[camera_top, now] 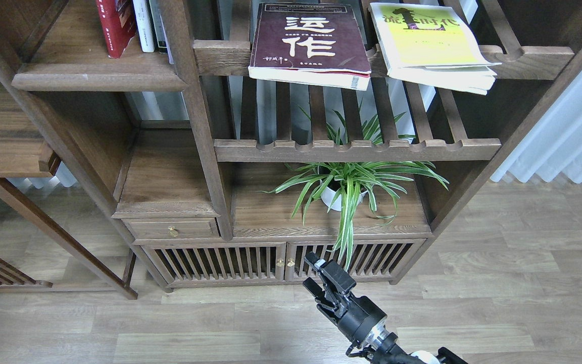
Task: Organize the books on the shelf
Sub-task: 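Insert the red book upright into the top shelf with the left gripper, then reach the right gripper up to the yellow-green book on the upper shelf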
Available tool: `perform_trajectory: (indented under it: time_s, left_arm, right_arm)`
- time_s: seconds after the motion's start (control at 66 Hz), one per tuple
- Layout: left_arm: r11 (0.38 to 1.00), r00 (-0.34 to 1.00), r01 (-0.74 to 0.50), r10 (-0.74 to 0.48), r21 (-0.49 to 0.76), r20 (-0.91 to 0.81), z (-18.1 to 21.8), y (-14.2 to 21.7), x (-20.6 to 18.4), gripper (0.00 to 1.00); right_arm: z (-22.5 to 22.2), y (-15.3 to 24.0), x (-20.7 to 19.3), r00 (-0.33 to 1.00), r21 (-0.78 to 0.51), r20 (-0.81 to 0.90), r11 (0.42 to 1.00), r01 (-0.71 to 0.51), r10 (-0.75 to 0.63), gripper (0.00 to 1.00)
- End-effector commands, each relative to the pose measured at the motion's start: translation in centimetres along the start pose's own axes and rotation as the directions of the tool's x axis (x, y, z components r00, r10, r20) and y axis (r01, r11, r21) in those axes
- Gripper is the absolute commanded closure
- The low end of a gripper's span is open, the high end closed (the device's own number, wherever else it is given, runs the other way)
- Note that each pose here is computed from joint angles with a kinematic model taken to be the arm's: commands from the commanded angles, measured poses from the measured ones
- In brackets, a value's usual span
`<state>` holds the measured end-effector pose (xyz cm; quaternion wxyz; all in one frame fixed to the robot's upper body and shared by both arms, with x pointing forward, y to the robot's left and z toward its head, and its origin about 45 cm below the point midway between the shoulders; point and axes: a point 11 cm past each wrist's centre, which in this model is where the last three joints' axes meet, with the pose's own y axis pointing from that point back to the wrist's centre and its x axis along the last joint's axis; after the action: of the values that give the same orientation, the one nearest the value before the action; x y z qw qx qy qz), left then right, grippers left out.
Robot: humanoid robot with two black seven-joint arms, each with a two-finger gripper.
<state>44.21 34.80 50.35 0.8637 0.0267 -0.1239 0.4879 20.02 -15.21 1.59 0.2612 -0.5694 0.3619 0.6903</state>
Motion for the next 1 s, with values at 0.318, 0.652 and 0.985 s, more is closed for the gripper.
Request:
perform_trajectory:
  time_s: [0.318, 0.652, 0.985]
  left_arm:
    - [0.999, 0.983, 0.03, -0.027, 0.013, -0.183, -5.4, 6.3, -1.6, 0.0]
    - [0.987, 0.939, 0.005, 0.051, 0.161, -0.34, -14.5, 10.5, -3.4, 0.0]
    - [0.975, 0.875, -0.048, 0.146, 0.216, -0.461, -19.8, 13.3, -4.4, 0.0]
  right_arm:
    - [0.4, -1.0, -2.8, 0.996, -0.015, -0.002, 0.996, 0.09, -0.09, 0.0]
    - [-2.1, -0.9, -4.0, 0.992, 0.083, -0.005, 0.988, 0.129, -0.129, 0.0]
    - [-7.5, -0.4, -10.6, 0.948, 0.222, -0.092, 0.922, 0.316, -0.303, 0.0]
